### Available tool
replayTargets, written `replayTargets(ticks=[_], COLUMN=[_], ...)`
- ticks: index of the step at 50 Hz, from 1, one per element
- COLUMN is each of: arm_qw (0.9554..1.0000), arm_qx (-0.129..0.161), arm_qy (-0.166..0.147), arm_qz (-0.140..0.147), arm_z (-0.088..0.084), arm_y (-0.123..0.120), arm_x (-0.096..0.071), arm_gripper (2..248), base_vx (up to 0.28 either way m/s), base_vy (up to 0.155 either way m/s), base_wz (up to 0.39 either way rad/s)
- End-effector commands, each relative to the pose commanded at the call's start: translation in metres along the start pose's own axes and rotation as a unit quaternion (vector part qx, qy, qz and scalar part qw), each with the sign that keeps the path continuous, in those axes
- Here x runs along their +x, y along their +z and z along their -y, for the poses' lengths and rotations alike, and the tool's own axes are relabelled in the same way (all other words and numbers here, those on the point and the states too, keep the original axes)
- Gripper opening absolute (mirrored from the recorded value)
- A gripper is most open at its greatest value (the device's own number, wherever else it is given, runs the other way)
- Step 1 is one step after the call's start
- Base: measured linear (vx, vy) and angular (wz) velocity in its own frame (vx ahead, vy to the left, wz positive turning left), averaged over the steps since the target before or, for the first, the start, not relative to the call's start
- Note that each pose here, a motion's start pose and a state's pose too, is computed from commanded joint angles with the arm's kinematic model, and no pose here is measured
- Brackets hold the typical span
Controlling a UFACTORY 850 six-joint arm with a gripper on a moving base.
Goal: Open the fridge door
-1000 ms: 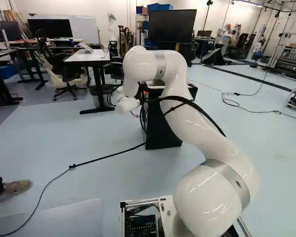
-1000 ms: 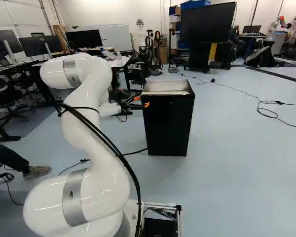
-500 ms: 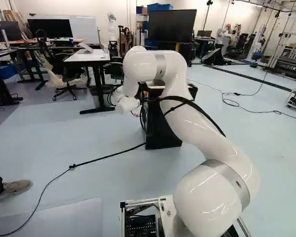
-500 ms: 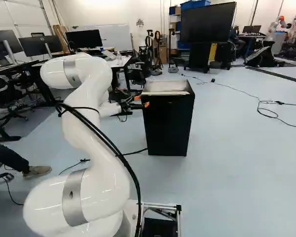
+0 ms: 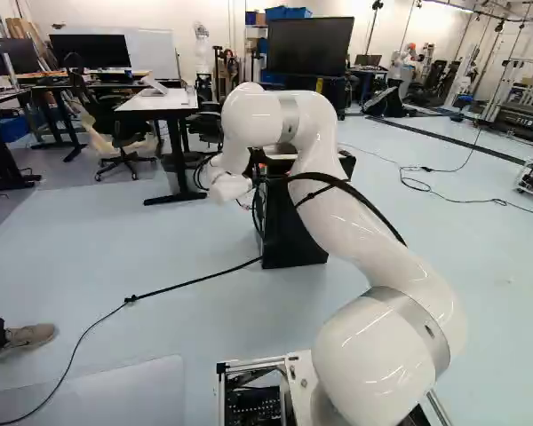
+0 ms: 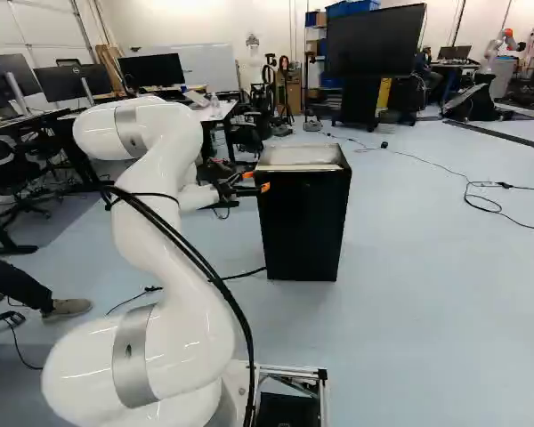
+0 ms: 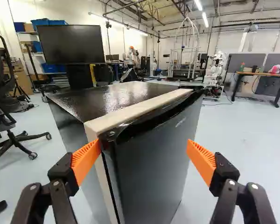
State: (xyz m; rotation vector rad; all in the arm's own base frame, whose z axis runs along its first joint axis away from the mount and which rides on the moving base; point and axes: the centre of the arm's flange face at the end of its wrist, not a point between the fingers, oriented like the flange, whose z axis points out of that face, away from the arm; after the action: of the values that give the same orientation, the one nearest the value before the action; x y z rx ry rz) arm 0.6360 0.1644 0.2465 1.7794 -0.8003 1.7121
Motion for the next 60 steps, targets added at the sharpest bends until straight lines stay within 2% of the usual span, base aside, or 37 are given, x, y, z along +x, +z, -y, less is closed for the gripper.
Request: replayTargets(ticks=[32, 49, 60], arm_qw=[0.9999, 0.9999, 0.9999], arm_qx=[-0.001, -0.012, -0.015], arm_qy=[0.01, 0.01, 0.0], arm_qz=[-0.006, -0.006, -0.002], arm_z=[0.012, 0.004, -0.01], arm_y=[0.005, 0.018, 0.016], arm_x=[-0.001, 0.0, 0.001], arm_gripper=[247, 247, 247], base_vx=[0.0, 0.0, 0.0], base_vy=[0.0, 0.0, 0.0], base_wz=[0.0, 0.0, 0.0])
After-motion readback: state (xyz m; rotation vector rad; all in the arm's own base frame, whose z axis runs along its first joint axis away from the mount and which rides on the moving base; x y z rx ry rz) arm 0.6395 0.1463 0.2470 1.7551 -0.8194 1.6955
